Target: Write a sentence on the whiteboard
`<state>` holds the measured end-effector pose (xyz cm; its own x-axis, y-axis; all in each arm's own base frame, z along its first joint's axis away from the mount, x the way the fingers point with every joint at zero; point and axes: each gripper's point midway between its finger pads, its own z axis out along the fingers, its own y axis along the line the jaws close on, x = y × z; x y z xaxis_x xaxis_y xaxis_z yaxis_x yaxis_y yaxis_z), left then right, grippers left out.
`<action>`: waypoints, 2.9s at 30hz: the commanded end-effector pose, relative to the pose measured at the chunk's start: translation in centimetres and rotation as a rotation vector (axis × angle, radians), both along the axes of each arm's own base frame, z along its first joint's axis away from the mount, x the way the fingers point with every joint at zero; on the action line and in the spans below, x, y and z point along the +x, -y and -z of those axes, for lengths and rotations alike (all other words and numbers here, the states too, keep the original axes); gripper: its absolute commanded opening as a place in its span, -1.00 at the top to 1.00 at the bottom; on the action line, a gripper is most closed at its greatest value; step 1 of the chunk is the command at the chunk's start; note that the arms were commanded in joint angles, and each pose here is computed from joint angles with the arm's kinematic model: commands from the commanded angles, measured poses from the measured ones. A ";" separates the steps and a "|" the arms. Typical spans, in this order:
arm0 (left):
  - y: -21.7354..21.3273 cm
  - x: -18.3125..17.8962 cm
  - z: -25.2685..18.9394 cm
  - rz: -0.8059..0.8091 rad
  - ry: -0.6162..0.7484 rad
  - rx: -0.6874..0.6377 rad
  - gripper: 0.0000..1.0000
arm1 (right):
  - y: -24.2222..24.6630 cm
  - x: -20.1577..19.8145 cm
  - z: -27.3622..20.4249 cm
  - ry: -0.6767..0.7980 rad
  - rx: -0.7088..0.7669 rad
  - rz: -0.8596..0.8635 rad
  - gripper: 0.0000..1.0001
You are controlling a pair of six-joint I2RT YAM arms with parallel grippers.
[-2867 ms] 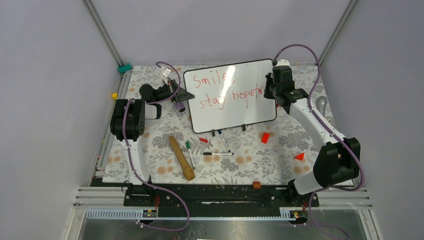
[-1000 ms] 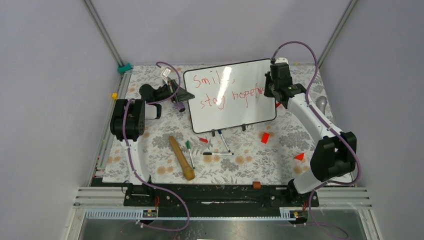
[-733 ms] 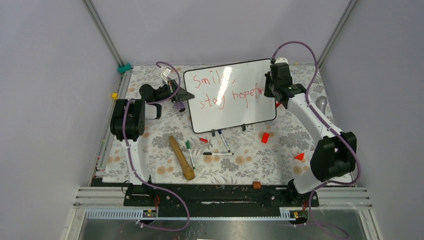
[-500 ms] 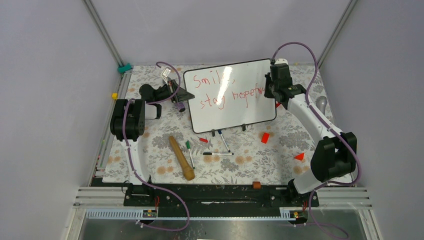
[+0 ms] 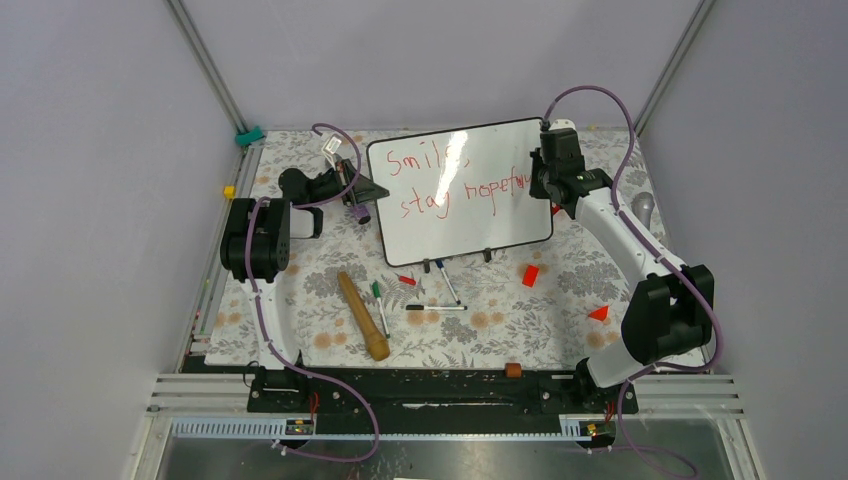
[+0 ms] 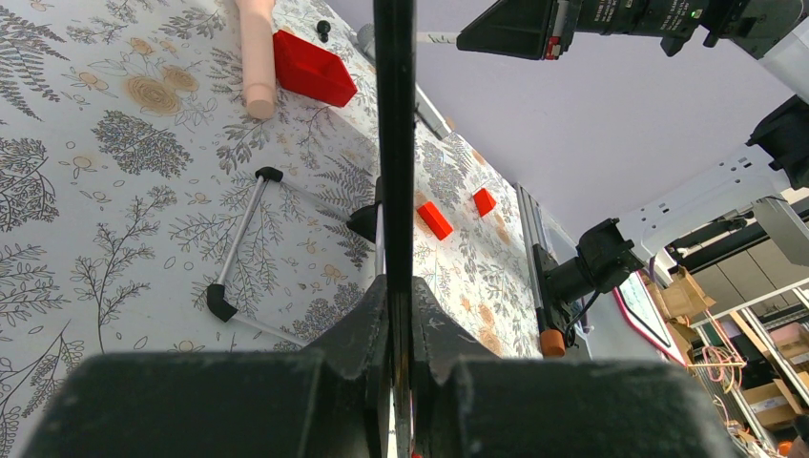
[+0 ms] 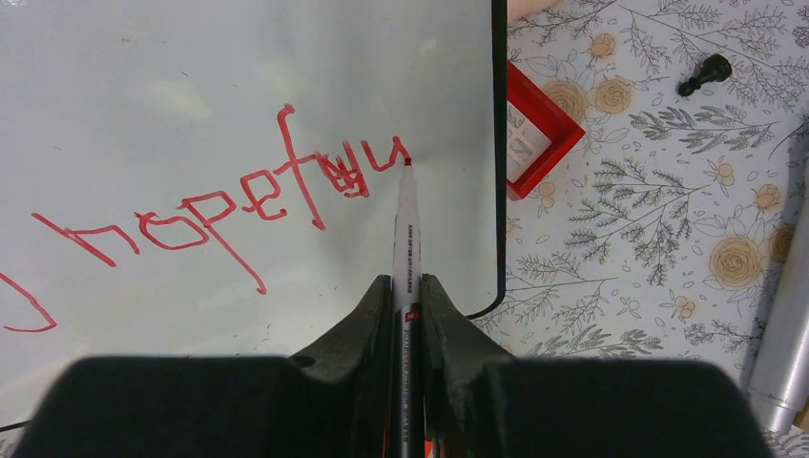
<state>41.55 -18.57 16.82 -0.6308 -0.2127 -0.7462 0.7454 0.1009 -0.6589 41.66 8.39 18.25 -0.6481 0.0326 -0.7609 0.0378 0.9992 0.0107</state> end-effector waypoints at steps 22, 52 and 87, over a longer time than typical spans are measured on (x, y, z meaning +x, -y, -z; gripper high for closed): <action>0.4 -2.3 -1.2 0.102 0.086 0.042 1.00 | 0.9 0.4 -7.1 0.183 0.007 0.018 1.00; 0.3 -2.6 -1.3 0.098 0.104 0.044 1.00 | 0.5 0.3 -5.3 0.214 0.067 0.038 1.00; 0.4 -2.5 -1.3 0.099 0.100 0.044 1.00 | 0.9 3.5 -4.3 0.166 -0.010 0.077 1.00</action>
<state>41.36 -18.57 16.89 -0.6208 -0.2116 -0.7549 0.7537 0.1041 -0.6489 43.91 7.98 20.74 -0.5569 0.0687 -0.8277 0.0862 0.9960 0.0247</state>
